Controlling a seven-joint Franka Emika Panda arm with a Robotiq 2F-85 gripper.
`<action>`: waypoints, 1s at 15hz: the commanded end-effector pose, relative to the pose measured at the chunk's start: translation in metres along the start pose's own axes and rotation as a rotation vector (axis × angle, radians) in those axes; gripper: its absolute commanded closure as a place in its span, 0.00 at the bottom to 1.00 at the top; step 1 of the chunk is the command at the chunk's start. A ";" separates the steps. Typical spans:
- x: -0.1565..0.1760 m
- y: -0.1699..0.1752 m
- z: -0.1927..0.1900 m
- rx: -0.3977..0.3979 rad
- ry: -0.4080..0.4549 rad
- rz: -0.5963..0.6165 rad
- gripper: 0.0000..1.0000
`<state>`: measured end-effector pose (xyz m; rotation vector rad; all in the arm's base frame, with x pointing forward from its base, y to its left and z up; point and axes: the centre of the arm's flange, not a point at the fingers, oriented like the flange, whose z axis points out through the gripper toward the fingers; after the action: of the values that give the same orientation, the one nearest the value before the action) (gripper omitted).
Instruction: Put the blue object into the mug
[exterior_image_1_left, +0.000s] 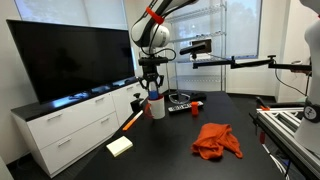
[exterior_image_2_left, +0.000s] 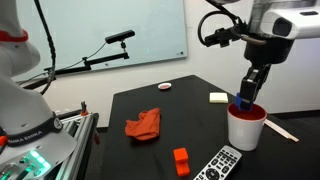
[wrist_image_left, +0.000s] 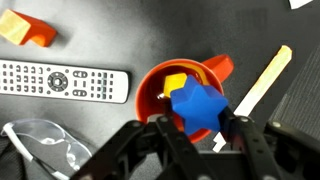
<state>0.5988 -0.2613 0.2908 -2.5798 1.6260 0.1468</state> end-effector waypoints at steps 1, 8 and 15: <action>0.004 -0.004 -0.014 0.022 -0.017 0.019 0.24; 0.000 -0.002 -0.019 0.033 -0.014 0.004 0.00; -0.139 0.011 -0.011 -0.016 -0.022 -0.389 0.00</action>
<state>0.5819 -0.1920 0.3012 -2.7329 1.2822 0.2092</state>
